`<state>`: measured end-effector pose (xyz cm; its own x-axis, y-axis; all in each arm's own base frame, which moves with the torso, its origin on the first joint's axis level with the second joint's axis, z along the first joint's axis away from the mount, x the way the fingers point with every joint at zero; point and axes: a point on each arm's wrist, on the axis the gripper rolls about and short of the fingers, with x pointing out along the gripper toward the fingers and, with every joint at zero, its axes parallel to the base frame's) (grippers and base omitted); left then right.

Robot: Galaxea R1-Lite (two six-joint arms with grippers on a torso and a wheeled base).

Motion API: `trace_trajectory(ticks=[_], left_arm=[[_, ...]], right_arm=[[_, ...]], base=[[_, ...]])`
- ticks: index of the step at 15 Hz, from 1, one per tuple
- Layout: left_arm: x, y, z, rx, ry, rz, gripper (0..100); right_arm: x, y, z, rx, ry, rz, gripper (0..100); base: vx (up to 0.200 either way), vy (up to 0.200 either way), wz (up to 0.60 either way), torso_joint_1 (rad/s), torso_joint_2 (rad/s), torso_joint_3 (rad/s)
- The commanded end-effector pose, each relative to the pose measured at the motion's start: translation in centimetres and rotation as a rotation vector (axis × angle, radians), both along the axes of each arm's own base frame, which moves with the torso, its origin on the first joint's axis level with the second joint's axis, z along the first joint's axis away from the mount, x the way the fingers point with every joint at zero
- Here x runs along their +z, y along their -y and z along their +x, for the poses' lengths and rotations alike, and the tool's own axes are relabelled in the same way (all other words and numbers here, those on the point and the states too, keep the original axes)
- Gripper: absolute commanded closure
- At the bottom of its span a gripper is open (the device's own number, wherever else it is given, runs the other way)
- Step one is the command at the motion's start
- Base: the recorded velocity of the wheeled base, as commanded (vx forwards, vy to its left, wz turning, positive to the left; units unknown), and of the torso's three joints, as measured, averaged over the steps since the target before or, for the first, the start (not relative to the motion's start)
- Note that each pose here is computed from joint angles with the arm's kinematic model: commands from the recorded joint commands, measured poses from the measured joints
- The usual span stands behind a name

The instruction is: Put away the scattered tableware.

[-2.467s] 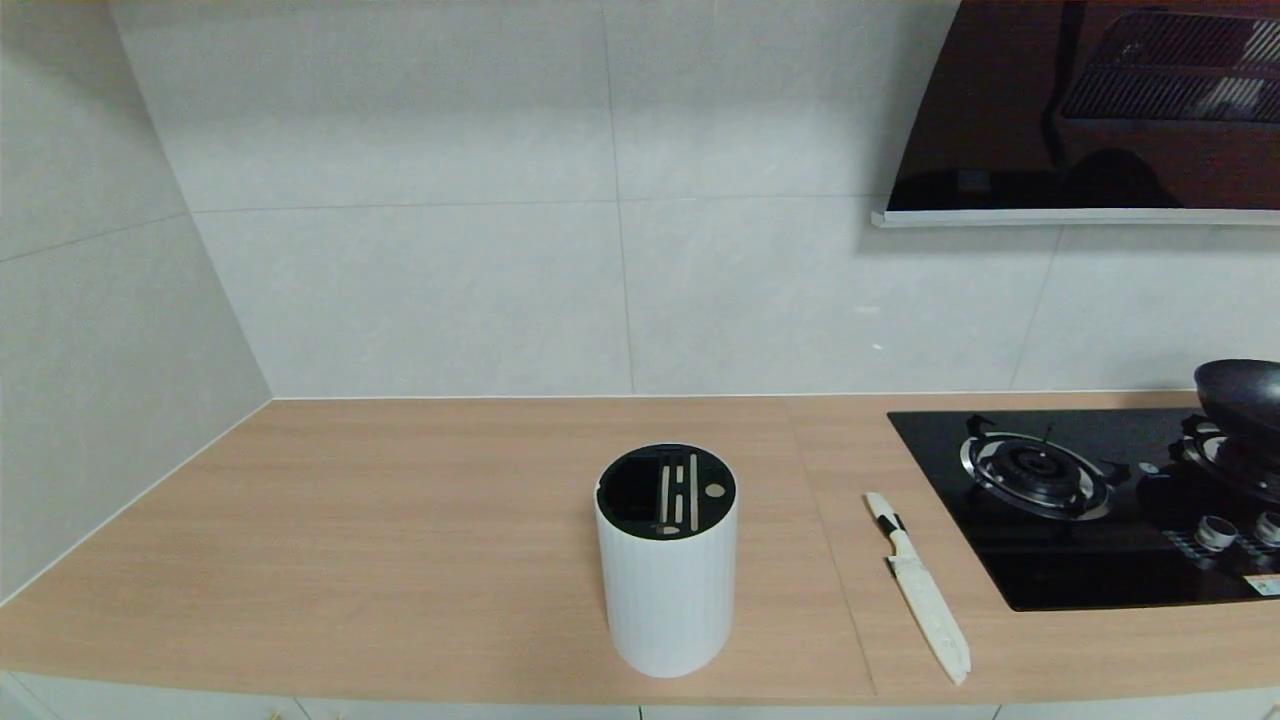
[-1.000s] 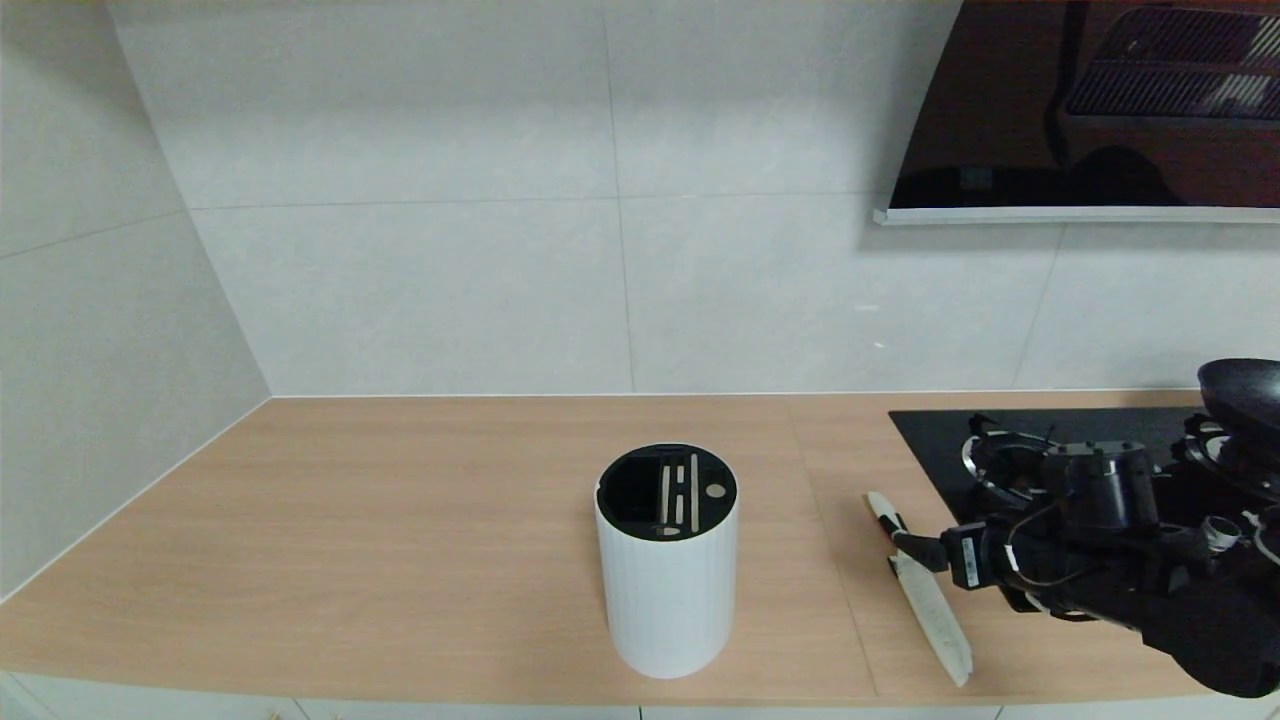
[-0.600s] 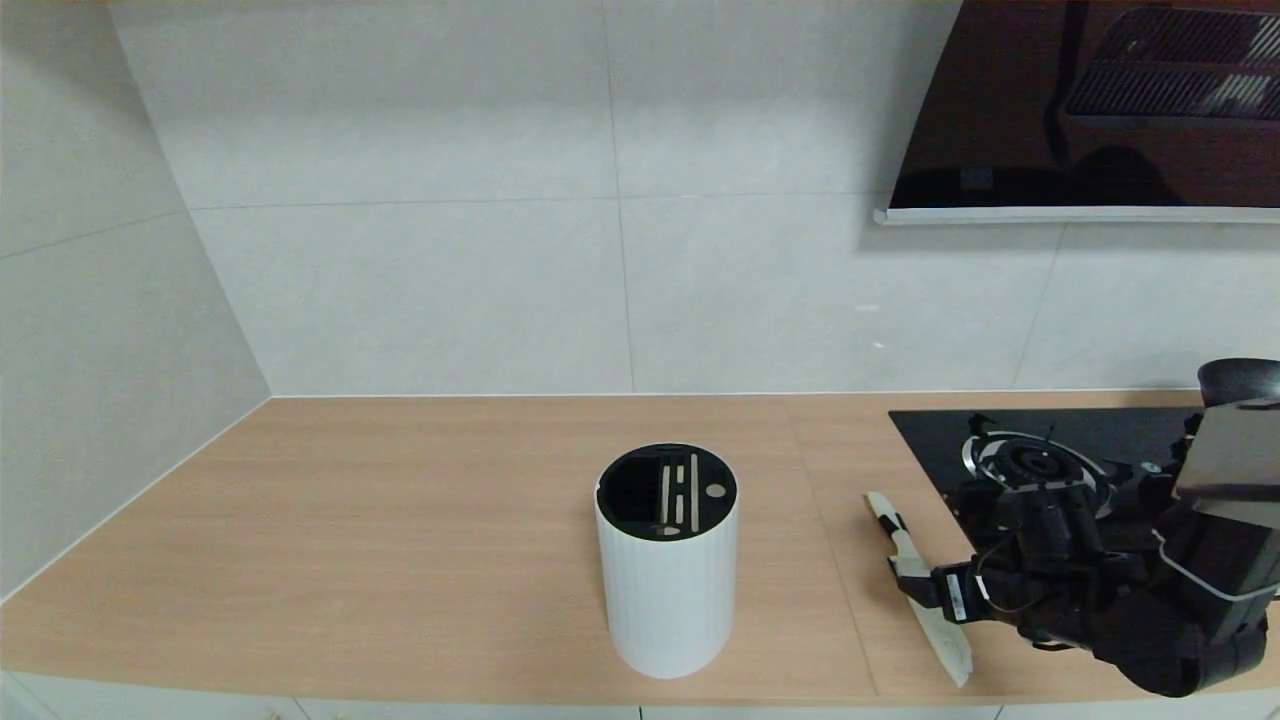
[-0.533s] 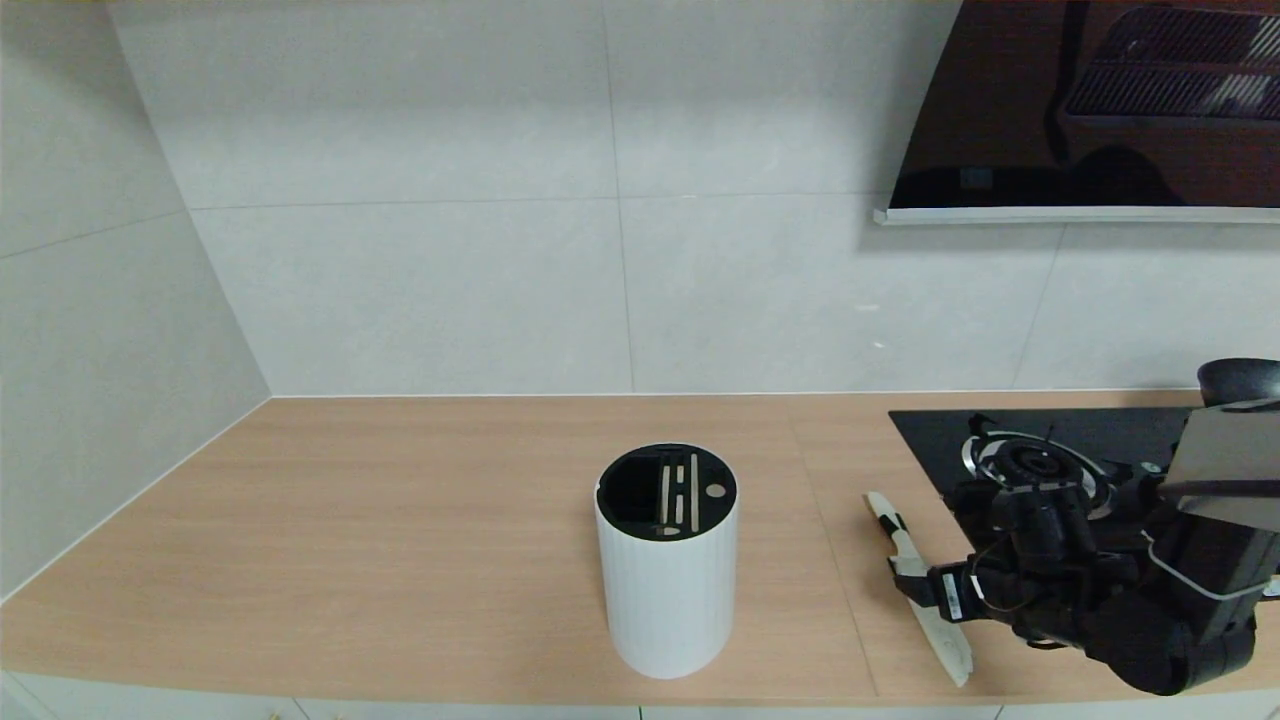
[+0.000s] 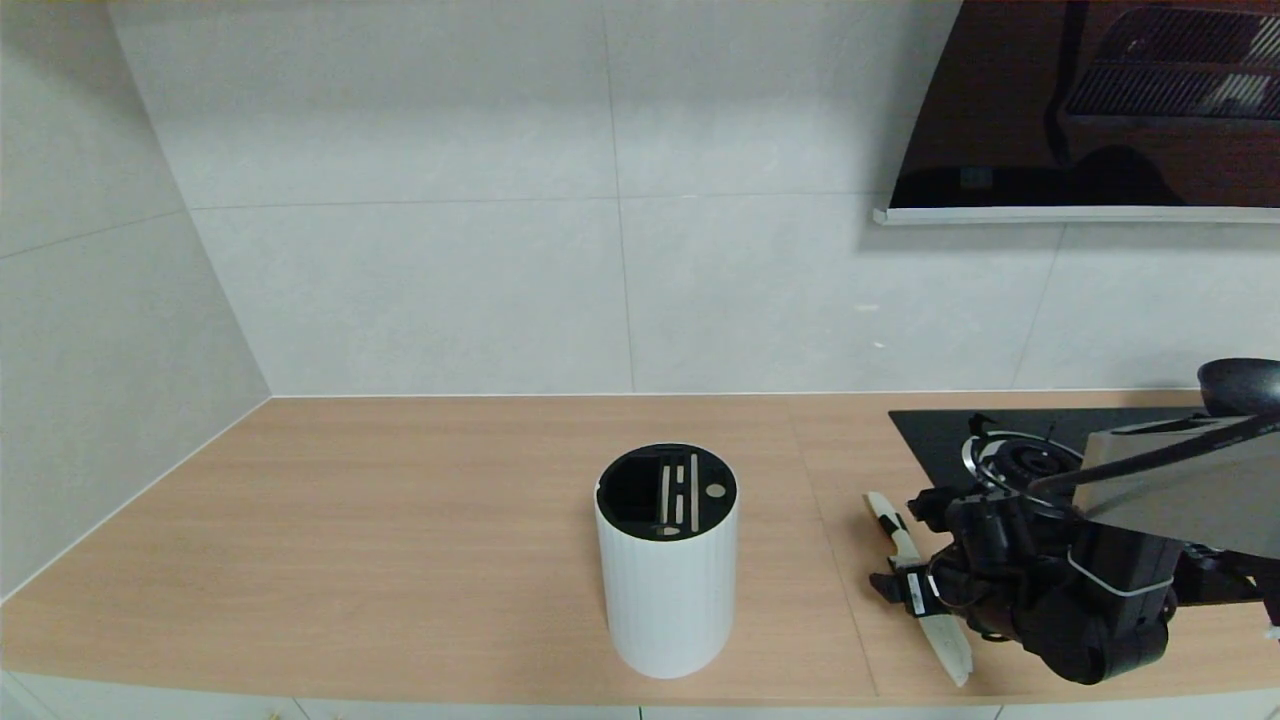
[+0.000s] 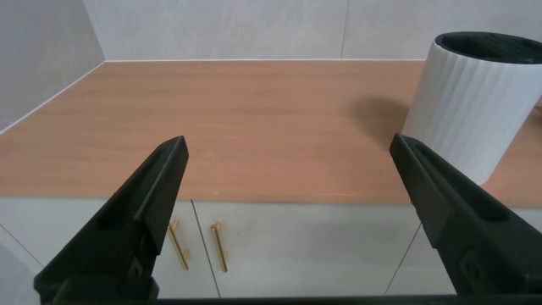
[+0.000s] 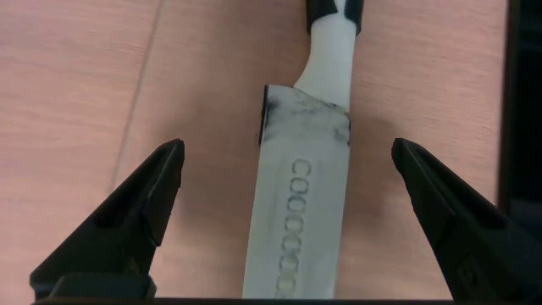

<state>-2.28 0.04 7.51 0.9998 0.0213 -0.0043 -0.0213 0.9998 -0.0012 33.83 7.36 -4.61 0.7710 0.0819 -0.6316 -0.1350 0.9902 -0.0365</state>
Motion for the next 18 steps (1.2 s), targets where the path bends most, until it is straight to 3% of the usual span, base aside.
trace_trajectory(ticks=[1, 9, 10, 16, 18], left_arm=[[0.0, 0.0, 0.0, 0.000, 0.000, 0.000, 0], [0.0, 0.0, 0.0, 0.000, 0.000, 0.000, 0], [0.0, 0.0, 0.0, 0.002, 0.000, 0.000, 0], [0.0, 0.0, 0.0, 0.000, 0.000, -0.002, 0], [0.0, 0.0, 0.0, 0.002, 0.001, 0.000, 0]], right_arm=[[-1.1, 0.0, 0.5, -0.005, 0.004, 0.001, 0], [-1.4, 0.8, 1.0, -0.045, 0.012, -0.014, 0], [-1.5, 0.8, 1.0, -0.045, 0.010, -0.014, 100], [-1.7, 0.8, 0.9, -0.045, 0.006, -0.017, 100], [0.2, 1.1, 0.6, -0.055, 0.040, -0.002, 100]], base=[[0.000, 0.000, 0.00, 0.000, 0.00, 0.000], [0.000, 0.000, 0.00, 0.000, 0.00, 0.000], [0.000, 0.000, 0.00, 0.000, 0.00, 0.000], [0.000, 0.000, 0.00, 0.000, 0.00, 0.000], [0.000, 0.000, 0.00, 0.000, 0.00, 0.000]])
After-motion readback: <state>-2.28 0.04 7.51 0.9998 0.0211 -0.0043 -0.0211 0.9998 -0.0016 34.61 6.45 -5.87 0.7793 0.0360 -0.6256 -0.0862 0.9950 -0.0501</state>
